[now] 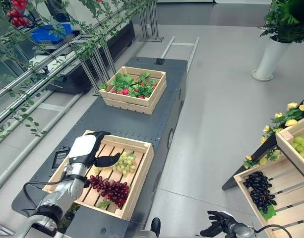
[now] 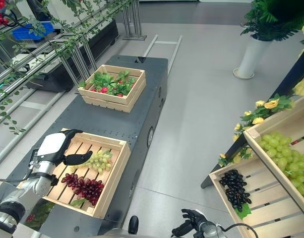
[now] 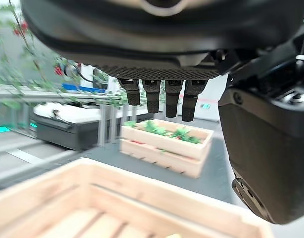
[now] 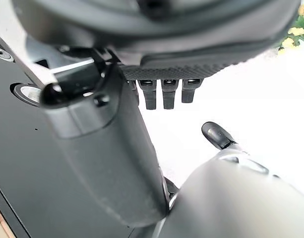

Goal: Pick up the fruits from the basket on one side to the basket on the other side

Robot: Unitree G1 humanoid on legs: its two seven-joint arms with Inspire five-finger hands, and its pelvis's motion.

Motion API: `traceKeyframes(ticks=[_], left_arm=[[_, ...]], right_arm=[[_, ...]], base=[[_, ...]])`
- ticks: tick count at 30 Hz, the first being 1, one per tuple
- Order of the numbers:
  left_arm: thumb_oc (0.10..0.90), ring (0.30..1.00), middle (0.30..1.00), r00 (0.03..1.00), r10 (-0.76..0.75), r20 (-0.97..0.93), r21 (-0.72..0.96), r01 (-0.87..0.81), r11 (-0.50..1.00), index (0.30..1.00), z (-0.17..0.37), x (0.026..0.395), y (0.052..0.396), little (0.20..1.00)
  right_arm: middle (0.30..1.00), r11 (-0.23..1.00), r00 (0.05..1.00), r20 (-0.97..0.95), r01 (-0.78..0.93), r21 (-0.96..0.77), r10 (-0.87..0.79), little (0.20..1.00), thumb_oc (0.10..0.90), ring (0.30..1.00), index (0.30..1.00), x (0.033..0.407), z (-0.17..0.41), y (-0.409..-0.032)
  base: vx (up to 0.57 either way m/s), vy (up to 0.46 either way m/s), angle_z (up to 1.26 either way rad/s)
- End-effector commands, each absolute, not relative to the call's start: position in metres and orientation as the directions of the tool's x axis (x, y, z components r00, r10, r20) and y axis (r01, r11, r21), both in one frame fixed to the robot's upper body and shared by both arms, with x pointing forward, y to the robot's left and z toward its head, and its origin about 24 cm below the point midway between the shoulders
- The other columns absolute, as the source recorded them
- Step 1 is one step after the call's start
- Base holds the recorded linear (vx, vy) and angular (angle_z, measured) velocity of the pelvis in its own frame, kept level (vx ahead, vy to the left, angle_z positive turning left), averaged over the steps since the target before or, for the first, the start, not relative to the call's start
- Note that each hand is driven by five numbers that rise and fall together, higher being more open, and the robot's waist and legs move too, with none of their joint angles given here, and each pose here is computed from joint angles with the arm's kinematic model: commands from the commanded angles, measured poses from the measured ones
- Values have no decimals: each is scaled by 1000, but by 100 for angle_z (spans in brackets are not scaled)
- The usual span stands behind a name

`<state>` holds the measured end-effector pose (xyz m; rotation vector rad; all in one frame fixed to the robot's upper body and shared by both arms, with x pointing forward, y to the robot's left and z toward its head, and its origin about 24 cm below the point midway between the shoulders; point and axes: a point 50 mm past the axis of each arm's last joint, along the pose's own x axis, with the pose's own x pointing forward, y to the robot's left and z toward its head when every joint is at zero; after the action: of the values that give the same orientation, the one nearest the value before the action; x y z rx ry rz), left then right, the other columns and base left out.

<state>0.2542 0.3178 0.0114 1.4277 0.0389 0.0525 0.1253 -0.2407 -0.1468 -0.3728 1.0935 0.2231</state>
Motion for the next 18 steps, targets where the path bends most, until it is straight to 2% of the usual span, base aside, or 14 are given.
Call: traceKeyframes(ticks=[1, 4, 6, 11, 15, 18], left_arm=[[800, 900, 900, 948, 96, 303, 953, -302, -26, 900, 93, 298, 342, 900], [800, 900, 900, 928, 238, 288, 957, -271, -102, 900, 94, 290, 368, 900], [800, 900, 900, 911, 281, 302, 952, -276, -129, 900, 93, 288, 373, 900], [800, 900, 900, 889, 272, 368, 924, -318, -211, 900, 109, 295, 379, 900], [800, 900, 900, 890, 235, 390, 906, -325, -270, 900, 116, 301, 376, 900], [800, 900, 900, 876, 264, 404, 906, -345, -244, 900, 120, 303, 377, 900]], right_arm=[[900, 892, 573, -817, -399, -214, 60, 900, 800, 900, 900, 160, -131, -237], [900, 886, 622, -778, -404, -228, 84, 900, 800, 900, 900, 175, -122, -238], [900, 885, 655, -750, -397, -243, 88, 900, 800, 900, 900, 188, -115, -238], [900, 899, 759, -645, -335, -281, 81, 900, 800, 900, 900, 232, -88, -237], [900, 902, 811, -581, -298, -313, 66, 900, 800, 900, 900, 253, -72, -238], [900, 888, 824, -563, -305, -344, 65, 900, 800, 900, 900, 261, -66, -239]], base=[[-1, 96, 5], [-38, 101, 1], [-90, 88, -1], [-140, 70, 5], [-99, 82, 15], [-69, 69, 17]])
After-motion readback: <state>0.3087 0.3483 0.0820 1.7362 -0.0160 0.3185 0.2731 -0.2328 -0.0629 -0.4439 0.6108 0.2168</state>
